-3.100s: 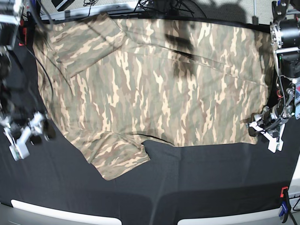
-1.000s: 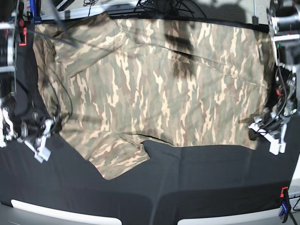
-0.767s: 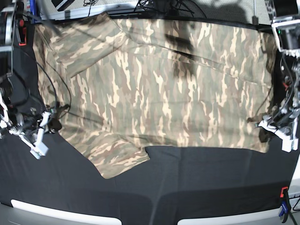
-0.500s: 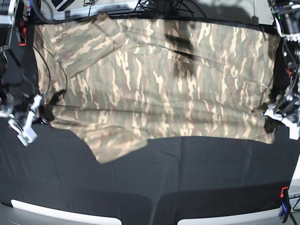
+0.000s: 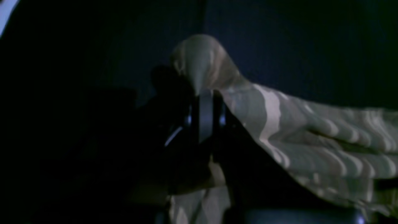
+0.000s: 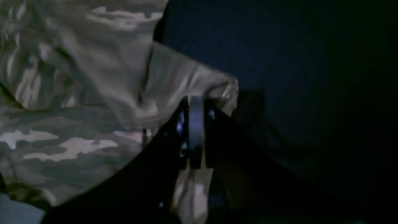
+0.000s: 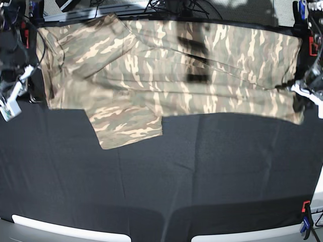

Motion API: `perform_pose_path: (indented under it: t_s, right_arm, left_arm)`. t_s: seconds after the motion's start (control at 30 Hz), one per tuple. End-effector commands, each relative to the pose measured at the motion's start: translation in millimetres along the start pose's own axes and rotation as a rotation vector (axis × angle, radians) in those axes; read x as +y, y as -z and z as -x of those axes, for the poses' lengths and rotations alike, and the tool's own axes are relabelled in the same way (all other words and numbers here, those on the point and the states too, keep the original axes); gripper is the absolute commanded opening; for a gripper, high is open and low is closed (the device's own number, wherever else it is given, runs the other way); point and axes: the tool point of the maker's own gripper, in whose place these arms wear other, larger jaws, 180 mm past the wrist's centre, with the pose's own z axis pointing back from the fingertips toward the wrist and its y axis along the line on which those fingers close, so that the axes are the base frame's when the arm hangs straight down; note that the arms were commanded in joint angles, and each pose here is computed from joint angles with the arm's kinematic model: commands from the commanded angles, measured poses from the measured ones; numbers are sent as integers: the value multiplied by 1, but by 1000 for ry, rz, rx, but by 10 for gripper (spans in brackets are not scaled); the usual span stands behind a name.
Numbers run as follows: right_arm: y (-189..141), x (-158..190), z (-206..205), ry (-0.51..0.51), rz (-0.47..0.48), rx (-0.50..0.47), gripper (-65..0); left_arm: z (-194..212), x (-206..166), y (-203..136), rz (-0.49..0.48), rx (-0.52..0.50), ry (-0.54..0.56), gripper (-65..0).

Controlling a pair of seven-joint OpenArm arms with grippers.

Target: Layout the t-shirt on the table in an organized manner, then fold the t-shirt properly

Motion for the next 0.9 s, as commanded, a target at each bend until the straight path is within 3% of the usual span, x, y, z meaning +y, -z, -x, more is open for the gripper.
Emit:
perform_pose_path:
  t_s: [0.0, 0.13, 0.27, 0.3, 0.37, 0.43, 0.5, 0.6, 0.67, 0.87]
  right_arm:
    - [-10, -5, -17, -7, 20, -63, -650]
    - [-24, -9, -7, 33, 64, -77, -650]
    - [-21, -3, -8, 42, 41, -84, -650]
    - [-18, 0, -11, 45, 26, -94, -617]
    - [-11, 11, -21, 50, -20, -124, -448]
    - [1, 25, -31, 48, -77, -146, -334]
    - [17, 45, -35, 20, -144, -108, -327]
    - [40, 72, -29, -3, -215, 24, -327]
    - [51, 86, -36, -23, -252, 48, -327]
    - [67, 88, -28, -45, -199, 131, -327]
  left_arm:
    - [-16, 3, -4, -2, -46, 21, -650]
    - [-3, 5, -8, -7, -16, 19, -650]
    - [-1, 5, -9, -8, -16, 19, -650]
    - [-1, 5, -9, -8, -17, 19, -650]
    - [-1, 5, -9, -8, -18, 19, -650]
    - [-1, 5, -9, -8, -16, 19, -650]
    - [-1, 5, -9, -8, -16, 19, -650]
    - [-1, 5, -9, -8, -16, 19, -650]
    - [-1, 5, -9, -9, -17, 19, -650]
    - [-1, 5, -9, -9, -17, 19, -650]
